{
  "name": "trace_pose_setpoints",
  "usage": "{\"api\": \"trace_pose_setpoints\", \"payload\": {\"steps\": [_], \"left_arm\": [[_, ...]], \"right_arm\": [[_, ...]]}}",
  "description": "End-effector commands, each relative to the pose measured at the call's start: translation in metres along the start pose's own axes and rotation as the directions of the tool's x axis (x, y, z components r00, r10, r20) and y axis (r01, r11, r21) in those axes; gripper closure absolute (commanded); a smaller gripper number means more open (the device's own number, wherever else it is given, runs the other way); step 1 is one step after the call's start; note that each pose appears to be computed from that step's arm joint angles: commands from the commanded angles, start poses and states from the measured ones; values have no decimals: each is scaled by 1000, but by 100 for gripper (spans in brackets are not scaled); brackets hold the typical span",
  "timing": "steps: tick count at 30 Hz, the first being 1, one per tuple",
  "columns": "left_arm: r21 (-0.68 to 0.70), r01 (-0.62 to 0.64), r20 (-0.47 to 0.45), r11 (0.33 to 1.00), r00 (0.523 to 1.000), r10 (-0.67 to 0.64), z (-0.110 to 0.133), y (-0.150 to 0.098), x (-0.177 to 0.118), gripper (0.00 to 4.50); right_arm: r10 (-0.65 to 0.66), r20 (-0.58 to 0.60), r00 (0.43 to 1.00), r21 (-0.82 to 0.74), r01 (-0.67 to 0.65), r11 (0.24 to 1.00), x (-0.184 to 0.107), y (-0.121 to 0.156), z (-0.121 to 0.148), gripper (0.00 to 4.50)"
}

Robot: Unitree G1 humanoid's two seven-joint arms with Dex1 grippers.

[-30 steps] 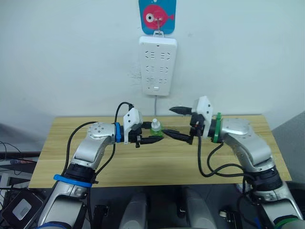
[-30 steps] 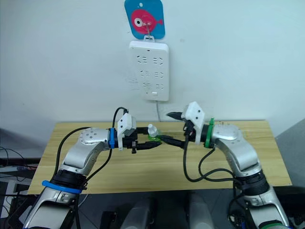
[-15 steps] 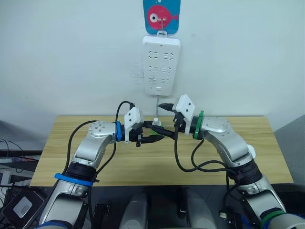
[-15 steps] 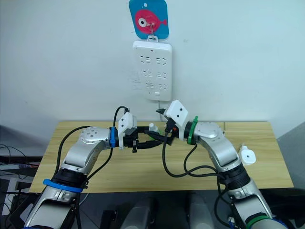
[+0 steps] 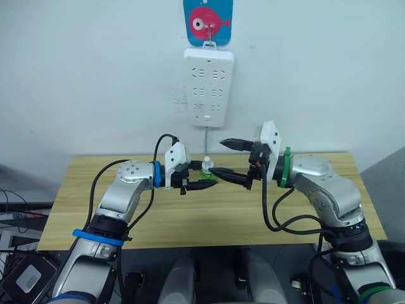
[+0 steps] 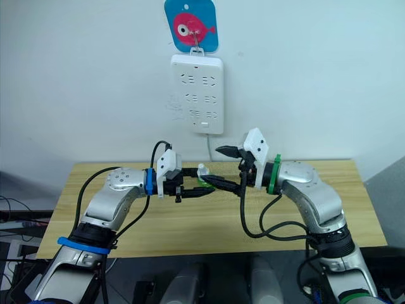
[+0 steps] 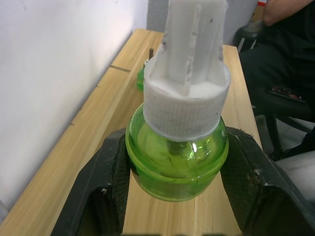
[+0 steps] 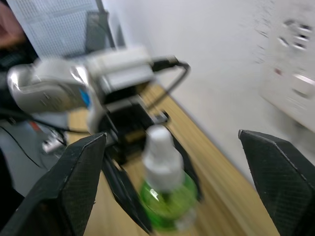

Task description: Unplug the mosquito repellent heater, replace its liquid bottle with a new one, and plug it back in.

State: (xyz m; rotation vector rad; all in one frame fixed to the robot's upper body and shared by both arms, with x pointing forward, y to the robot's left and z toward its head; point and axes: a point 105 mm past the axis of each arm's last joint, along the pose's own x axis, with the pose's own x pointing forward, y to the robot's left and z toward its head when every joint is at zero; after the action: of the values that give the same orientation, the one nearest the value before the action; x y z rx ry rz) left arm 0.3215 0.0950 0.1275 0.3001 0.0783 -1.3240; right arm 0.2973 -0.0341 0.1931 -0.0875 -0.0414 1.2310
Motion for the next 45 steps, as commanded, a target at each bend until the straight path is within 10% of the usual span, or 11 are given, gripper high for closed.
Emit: {"api": "trace_pose_setpoints", "payload": {"steps": [1, 11, 21, 34, 45], "left_arm": [[48, 16, 23, 999, 1000, -18, 11, -1, 3, 223], [54, 21, 19, 998, 1000, -22, 11, -2, 3, 223], [52, 21, 18, 998, 1000, -22, 9, -5, 3, 223], [36, -5, -7, 999, 1000, 5, -2, -4, -4, 223], [64, -50, 108, 997, 993, 43, 26, 3, 1, 223]], "right_arm": [[-2, 47, 999, -18, 3, 1000, 9, 3, 14, 97], [18, 1, 1000, -58, -18, 998, 23, 9, 4, 125], [47, -14, 999, -67, -48, 997, 23, 12, 0, 433], [-118, 325, 938, 32, 114, 993, -12, -12, 110, 434], [-656, 79, 750, -116, 661, 742, -68, -69, -46, 434]]}}
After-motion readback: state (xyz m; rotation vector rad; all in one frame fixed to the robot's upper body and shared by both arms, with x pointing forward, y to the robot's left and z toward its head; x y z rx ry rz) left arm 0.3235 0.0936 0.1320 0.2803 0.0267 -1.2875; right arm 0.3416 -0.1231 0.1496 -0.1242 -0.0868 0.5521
